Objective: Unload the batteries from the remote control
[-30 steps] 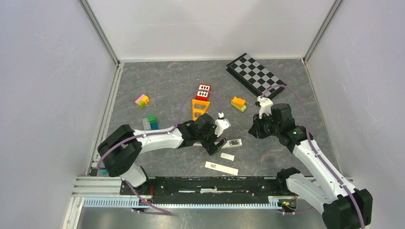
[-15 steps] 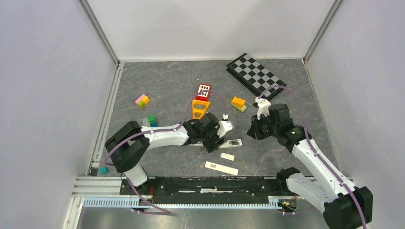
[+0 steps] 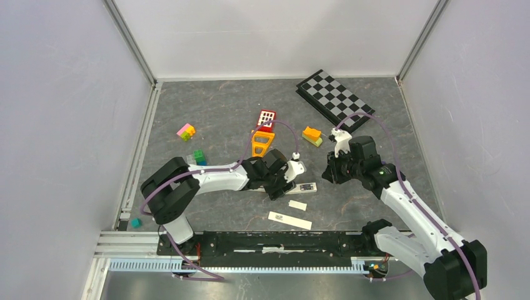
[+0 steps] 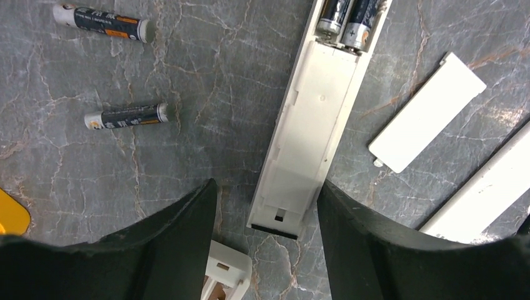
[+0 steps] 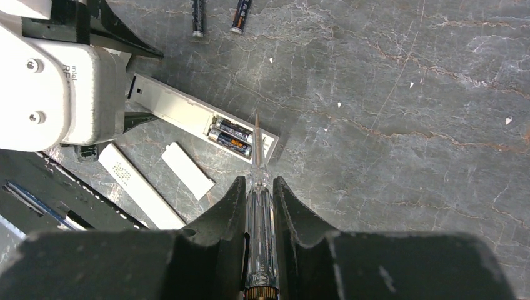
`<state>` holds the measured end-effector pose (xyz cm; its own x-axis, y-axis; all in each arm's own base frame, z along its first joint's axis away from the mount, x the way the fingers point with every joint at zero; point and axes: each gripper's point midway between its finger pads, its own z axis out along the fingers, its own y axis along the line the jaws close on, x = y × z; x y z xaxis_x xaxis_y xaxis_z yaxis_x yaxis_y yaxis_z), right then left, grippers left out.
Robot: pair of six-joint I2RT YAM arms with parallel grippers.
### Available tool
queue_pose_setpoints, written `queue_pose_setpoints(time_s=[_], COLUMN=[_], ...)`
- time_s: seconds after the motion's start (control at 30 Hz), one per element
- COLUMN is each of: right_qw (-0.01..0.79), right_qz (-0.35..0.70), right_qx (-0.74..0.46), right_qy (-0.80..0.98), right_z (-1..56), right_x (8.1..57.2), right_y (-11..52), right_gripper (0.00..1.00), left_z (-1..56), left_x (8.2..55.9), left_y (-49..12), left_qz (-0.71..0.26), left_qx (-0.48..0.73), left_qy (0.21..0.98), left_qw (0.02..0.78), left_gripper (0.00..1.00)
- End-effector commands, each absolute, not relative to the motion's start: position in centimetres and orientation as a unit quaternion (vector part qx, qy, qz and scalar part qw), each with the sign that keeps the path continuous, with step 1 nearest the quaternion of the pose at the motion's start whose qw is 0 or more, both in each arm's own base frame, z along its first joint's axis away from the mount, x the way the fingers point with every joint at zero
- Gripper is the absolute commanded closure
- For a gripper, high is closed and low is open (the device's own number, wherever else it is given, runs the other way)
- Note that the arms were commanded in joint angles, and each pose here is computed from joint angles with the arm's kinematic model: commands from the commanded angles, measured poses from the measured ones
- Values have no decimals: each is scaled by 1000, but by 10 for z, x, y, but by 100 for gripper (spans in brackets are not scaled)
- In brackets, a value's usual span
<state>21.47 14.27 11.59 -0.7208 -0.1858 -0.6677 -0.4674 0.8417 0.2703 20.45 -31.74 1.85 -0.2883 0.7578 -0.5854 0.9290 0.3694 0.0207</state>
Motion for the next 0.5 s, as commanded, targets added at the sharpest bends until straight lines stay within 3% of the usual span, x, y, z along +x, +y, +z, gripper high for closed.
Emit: queue_pose_setpoints(time_s=[0.0, 0.2, 0.47], right_qw=[337, 334, 339], right_qz=[213, 215, 234], right_qx=[-179, -182, -190], right_qy=[900, 900, 891], right_z=[120, 119, 126], right_x=[219, 218, 213], right_y=[144, 145, 151], right_gripper=[100, 100, 100], left_z=[17, 19, 24], left_x=[203, 207, 208], left_y=[-321, -319, -316], left_qz=[-159, -146, -141], left_qx=[560, 557, 553], left_qy=[769, 771, 770], left_qw=[263, 271, 285], left_gripper=[35, 59, 67])
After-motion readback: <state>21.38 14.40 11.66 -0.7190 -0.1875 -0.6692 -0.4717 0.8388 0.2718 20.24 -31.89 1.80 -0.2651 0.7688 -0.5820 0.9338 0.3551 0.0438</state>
